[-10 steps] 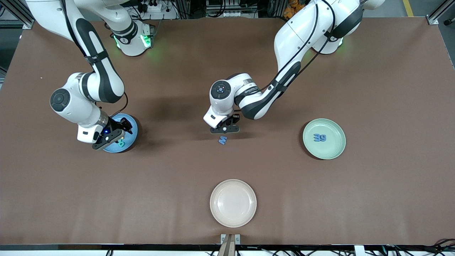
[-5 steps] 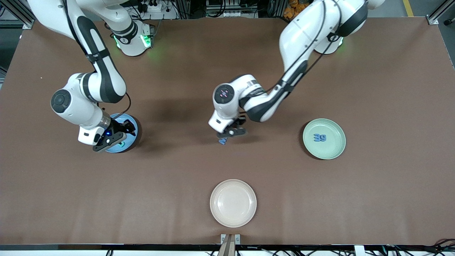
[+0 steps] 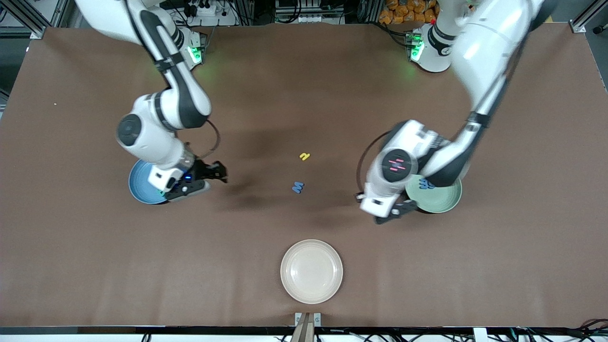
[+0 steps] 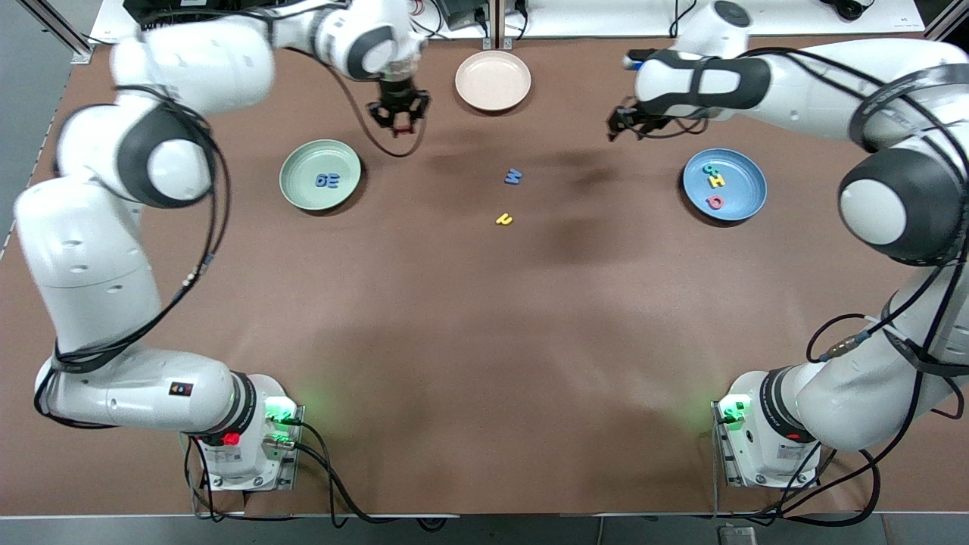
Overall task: Sort uppercase to blue plate, lowercase to green plate
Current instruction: 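Carry the w to the green plate while the right gripper reaches blue W, then release the w on the green plate while the right gripper grasps W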
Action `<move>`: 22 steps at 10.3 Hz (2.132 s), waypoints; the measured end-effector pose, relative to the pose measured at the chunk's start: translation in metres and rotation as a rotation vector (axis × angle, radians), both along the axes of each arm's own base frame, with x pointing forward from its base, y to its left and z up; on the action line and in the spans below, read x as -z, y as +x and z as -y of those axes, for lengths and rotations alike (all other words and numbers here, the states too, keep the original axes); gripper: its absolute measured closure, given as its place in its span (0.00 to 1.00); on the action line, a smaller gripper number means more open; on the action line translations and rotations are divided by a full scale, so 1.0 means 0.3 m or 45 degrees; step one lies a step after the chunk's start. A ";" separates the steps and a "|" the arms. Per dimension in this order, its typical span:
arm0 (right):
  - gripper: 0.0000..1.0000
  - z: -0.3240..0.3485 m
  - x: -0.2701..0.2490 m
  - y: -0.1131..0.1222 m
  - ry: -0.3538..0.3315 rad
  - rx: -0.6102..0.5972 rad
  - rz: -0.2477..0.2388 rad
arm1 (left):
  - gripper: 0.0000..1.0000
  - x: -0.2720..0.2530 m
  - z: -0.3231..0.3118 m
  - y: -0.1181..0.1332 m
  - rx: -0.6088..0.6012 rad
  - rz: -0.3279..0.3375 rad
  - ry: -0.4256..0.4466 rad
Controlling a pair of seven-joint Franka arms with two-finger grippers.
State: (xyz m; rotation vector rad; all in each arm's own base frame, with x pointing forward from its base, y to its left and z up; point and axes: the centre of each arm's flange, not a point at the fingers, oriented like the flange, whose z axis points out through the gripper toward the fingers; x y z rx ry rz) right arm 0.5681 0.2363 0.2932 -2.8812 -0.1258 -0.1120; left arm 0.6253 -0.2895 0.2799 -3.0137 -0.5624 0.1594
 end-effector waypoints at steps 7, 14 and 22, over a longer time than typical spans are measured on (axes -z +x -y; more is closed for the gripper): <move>0.26 -0.519 0.125 0.075 -0.053 0.735 -0.008 | 0.61 0.119 -0.486 -0.078 0.107 -0.217 0.043; 0.30 -0.760 0.197 -0.043 -0.110 0.703 -0.017 | 0.00 0.117 -0.646 -0.068 0.161 -0.294 0.028; 0.32 -0.809 0.349 -0.073 -0.179 0.717 -0.016 | 0.00 0.095 -0.574 -0.054 0.199 -0.258 0.020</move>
